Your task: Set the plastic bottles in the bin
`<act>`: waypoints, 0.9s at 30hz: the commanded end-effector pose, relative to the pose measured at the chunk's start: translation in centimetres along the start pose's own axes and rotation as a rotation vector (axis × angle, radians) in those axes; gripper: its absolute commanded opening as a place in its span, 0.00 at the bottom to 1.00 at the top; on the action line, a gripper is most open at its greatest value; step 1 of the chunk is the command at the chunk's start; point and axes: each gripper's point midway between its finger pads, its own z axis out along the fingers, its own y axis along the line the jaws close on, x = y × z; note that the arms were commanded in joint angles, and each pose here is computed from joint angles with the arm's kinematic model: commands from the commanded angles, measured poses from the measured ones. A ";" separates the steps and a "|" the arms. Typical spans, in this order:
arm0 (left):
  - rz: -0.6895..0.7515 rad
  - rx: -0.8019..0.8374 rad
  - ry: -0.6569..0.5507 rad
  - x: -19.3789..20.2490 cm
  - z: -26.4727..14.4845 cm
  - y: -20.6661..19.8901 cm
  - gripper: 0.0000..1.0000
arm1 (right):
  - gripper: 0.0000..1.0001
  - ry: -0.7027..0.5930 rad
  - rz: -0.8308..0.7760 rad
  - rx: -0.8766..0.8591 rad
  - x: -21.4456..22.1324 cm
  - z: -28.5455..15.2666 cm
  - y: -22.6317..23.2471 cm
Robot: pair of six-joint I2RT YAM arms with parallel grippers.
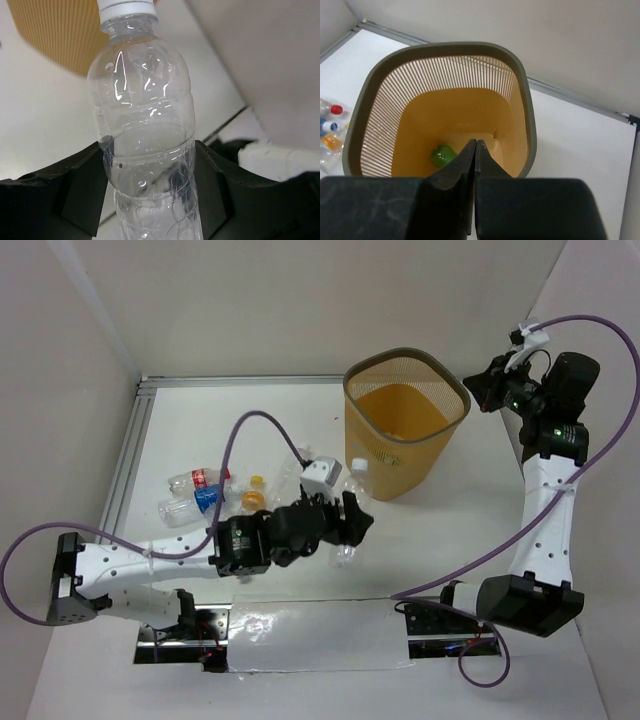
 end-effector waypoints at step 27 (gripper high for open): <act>0.106 0.182 -0.413 -27.3 19.8 -1.7 0.88 | 0.86 0.126 -0.250 -0.309 8.4 -6.7 9.1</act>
